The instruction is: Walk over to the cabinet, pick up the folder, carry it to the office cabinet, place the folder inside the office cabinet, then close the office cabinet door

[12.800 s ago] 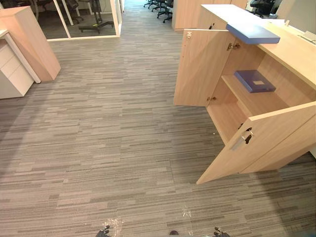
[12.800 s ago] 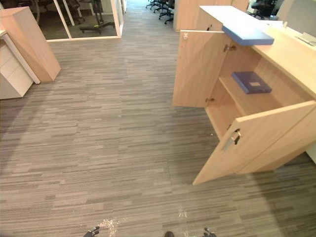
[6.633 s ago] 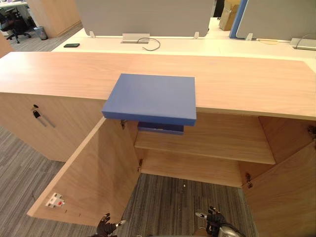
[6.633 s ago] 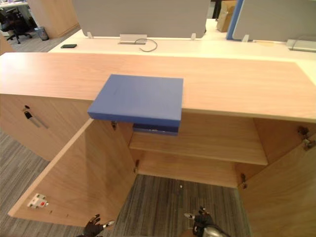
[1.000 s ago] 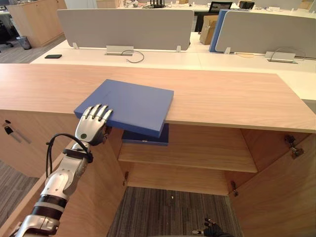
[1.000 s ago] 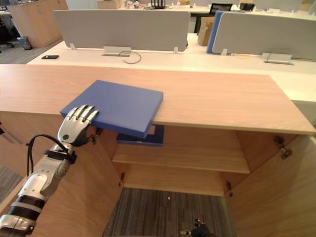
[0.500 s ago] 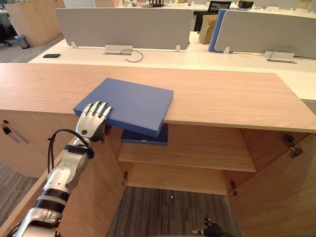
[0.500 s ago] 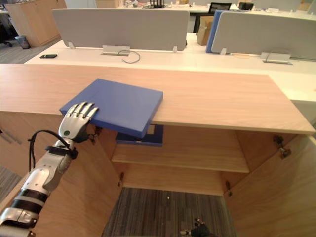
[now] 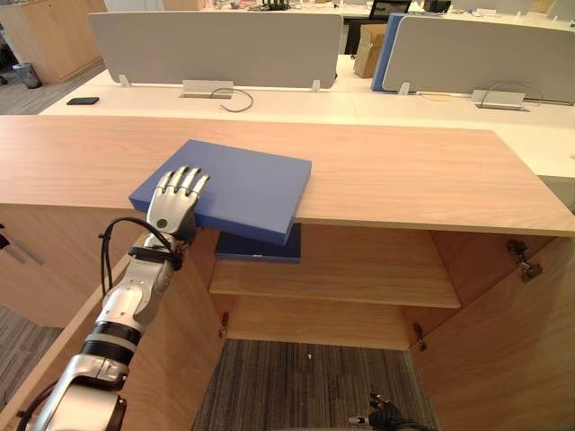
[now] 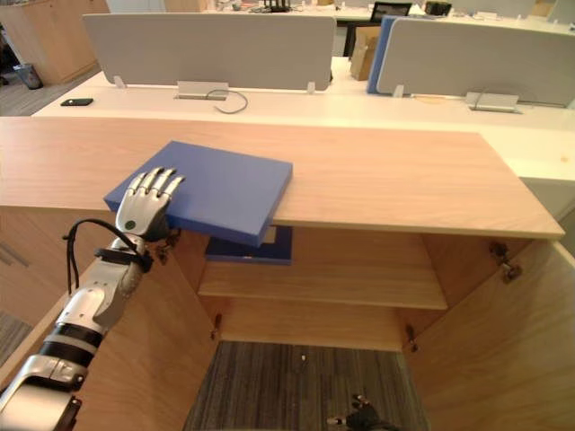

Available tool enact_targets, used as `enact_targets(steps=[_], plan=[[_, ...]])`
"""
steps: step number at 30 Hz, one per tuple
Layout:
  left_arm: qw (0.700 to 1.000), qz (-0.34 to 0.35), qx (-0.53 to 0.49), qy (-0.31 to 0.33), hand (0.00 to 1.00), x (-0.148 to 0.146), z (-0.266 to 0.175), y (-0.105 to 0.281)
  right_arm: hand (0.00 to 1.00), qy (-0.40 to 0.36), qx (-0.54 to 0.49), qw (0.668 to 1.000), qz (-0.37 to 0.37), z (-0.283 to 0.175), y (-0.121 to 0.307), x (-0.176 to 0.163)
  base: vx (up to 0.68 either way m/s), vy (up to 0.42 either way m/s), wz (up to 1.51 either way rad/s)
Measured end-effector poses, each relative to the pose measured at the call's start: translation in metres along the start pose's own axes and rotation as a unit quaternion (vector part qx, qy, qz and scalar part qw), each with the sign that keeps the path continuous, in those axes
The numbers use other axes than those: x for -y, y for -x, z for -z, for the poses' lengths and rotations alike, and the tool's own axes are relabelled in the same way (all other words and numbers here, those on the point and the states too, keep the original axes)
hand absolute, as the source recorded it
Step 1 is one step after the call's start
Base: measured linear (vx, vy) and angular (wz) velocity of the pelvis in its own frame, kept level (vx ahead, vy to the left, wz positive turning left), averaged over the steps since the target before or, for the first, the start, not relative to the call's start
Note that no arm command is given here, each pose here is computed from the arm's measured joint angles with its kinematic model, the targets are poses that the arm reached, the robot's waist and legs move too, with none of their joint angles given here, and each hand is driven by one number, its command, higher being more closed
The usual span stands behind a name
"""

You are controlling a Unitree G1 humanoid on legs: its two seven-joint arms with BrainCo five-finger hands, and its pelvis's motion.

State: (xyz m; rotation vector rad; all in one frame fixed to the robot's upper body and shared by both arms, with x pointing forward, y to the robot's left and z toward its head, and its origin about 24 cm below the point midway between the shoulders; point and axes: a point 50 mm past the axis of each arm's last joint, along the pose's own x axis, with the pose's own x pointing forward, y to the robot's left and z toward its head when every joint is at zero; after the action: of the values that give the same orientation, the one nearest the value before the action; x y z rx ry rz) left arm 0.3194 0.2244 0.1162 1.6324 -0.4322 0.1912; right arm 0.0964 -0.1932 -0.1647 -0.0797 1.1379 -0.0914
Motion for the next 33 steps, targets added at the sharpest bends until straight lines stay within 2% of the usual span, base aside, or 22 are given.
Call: enact_targets(steps=[1, 2, 13, 23, 25, 26, 28, 29, 30, 32, 33], plan=[[1.000, 0.004, -0.001, 0.000, 0.00, 0.002, 0.000, 0.001, 0.00, 0.000, 0.000, 1.000, 0.000, 0.000, 0.000, 0.000, 0.00, 0.000, 0.00], [1.000, 0.006, -0.001, 0.000, 1.00, 0.003, 0.000, 0.001, 0.00, 0.000, 0.000, 1.000, 0.000, 0.000, 0.000, 0.000, 0.00, 0.000, 0.00], [1.000, -0.017, -0.004, 0.003, 1.00, -0.002, -0.003, -0.013, 0.00, 0.003, 0.000, 1.000, 0.004, 0.000, 0.000, 0.001, 0.00, 0.000, 0.00], [0.996, -0.052, -0.032, 0.060, 1.00, -0.010, -0.011, -0.021, 0.00, 0.005, -0.001, 1.000, 0.006, 0.001, 0.000, 0.003, 0.00, 0.000, -0.03], [0.989, -0.090, -0.022, 0.113, 1.00, -0.022, -0.029, -0.011, 0.00, 0.005, 0.000, 1.000, 0.007, 0.000, 0.000, 0.003, 0.00, -0.004, 0.02], [0.979, -0.115, -0.004, 0.170, 1.00, -0.032, -0.050, 0.001, 0.00, 0.005, 0.000, 1.000, 0.007, 0.000, 0.000, 0.004, 0.02, -0.013, 0.04], [0.962, -0.126, 0.022, 0.240, 1.00, -0.038, -0.074, 0.016, 0.00, 0.005, -0.005, 1.000, 0.007, 0.003, 0.001, 0.004, 0.01, -0.005, 0.02], [0.944, -0.135, 0.049, 0.296, 1.00, -0.047, -0.094, 0.028, 0.00, 0.005, -0.004, 1.000, 0.006, 0.003, 0.000, 0.003, 0.00, 0.000, 0.00], [0.934, -0.136, 0.063, 0.325, 1.00, -0.051, -0.103, 0.034, 0.00, 0.004, -0.004, 1.000, 0.006, 0.002, 0.000, 0.003, 0.00, 0.000, 0.00], [0.877, -0.115, 0.104, 0.455, 1.00, -0.064, -0.127, 0.054, 0.00, 0.002, -0.004, 1.000, 0.005, 0.002, 0.000, 0.002, -0.02, -0.001, 0.00], [0.861, -0.106, 0.106, 0.487, 1.00, -0.065, -0.129, 0.058, 0.00, 0.001, -0.005, 1.000, 0.005, 0.002, 0.000, 0.002, -0.07, -0.004, -0.03]])
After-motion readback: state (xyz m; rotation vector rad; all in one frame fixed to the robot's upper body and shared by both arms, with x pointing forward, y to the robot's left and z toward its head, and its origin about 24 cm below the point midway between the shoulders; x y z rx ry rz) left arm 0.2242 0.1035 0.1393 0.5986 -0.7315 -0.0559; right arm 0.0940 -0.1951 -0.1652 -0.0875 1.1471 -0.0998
